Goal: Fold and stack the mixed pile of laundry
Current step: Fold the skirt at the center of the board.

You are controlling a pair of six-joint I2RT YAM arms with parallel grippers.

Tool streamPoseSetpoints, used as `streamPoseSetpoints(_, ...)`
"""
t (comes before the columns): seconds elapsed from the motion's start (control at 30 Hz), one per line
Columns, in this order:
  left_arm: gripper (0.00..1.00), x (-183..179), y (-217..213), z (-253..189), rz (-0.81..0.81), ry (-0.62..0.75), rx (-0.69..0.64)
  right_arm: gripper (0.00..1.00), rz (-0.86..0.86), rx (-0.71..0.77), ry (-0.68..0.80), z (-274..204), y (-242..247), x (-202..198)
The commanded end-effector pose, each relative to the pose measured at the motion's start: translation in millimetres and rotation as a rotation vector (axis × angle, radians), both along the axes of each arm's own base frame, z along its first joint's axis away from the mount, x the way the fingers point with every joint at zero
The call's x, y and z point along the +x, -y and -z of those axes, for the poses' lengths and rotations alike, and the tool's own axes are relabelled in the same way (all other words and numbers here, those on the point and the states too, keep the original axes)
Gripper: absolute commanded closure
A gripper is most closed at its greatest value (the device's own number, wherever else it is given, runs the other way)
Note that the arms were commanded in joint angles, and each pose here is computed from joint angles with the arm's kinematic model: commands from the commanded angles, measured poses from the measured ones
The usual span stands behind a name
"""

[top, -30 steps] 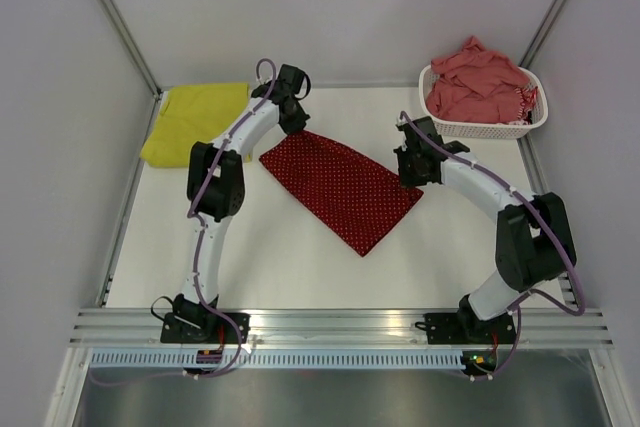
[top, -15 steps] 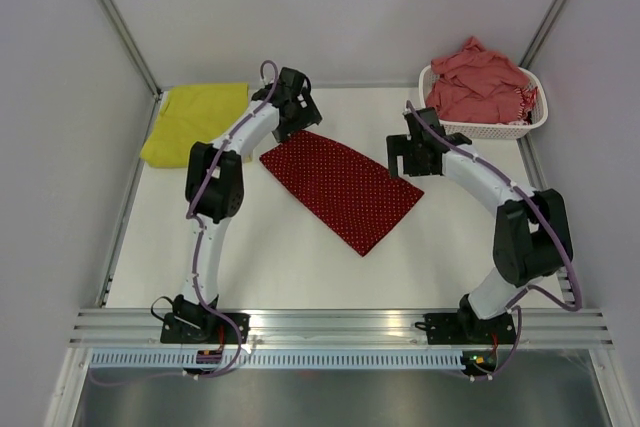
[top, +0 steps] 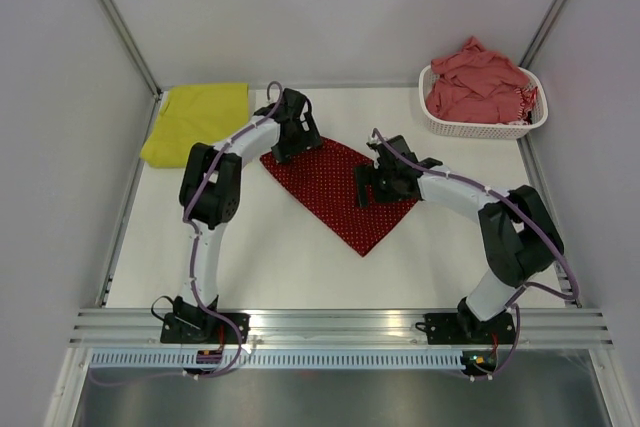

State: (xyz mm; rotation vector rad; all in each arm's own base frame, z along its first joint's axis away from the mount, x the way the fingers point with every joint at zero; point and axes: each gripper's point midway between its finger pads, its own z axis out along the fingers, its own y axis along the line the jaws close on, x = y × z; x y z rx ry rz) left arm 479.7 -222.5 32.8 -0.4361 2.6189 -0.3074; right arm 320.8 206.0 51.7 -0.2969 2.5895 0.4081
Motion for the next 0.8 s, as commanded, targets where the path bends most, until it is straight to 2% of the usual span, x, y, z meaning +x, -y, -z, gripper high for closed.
streamPoseSetpoints(0.0,0.00,-20.9,-1.7,25.4,0.015,-0.080,-0.013,0.02,0.011,0.033,0.001,6.6,-6.5,7.1)
streamPoseSetpoints(0.1,0.01,-47.9,-8.1,26.6,-0.022,-0.121,-0.016,0.02,0.012,0.017,-0.014,16.8,-5.5,7.7)
streamPoseSetpoints(0.13,0.00,-69.1,-12.6,37.9,-0.024,-0.165,0.002,0.02,0.018,0.001,-0.024,21.7,-3.1,7.1)
streamPoseSetpoints(0.2,0.00,-86.8,-15.3,25.2,-0.050,-0.155,0.007,0.02,0.030,-0.030,-0.012,21.6,2.1,11.9)
streamPoseSetpoints(0.23,0.00,-114.5,-19.2,36.3,-0.045,-0.202,0.033,0.02,0.035,-0.041,-0.004,19.8,4.8,13.5)
streamPoseSetpoints(0.3,0.00,-137.5,-20.4,22.8,-0.071,-0.193,0.023,0.02,0.043,-0.056,0.010,16.7,9.9,15.3)
streamPoseSetpoints(0.33,0.00,-166.1,-22.9,33.1,-0.058,-0.232,0.051,0.02,0.046,-0.053,0.024,10.8,10.8,16.1)
streamPoseSetpoints(0.37,0.01,-175.2,-20.8,19.6,-0.056,-0.207,0.032,0.02,0.045,-0.052,0.030,8.1,12.2,16.5)
streamPoseSetpoints(0.43,0.00,-204.7,-18.4,22.8,-0.051,-0.231,0.035,0.02,0.043,-0.050,0.056,-0.9,14.9,15.7)
streamPoseSetpoints(0.53,0.00,-212.9,-15.4,1.6,-0.026,-0.181,0.005,0.02,0.035,-0.035,0.085,-13.4,16.0,12.4)
streamPoseSetpoints(0.63,0.00,-205.5,-20.5,-24.5,-0.022,-0.096,0.007,0.02,0.016,-0.001,0.097,-22.9,13.9,5.2)
streamPoseSetpoints(0.7,0.00,-203.2,-30.7,-40.2,-0.021,-0.046,0.040,0.02,0.006,0.025,0.116,-30.3,12.0,2.0)
streamPoseSetpoints(0.77,0.00,-204.5,-53.3,-45.1,-0.056,-0.019,0.132,0.02,-0.008,0.040,0.100,-25.5,12.3,-8.0)
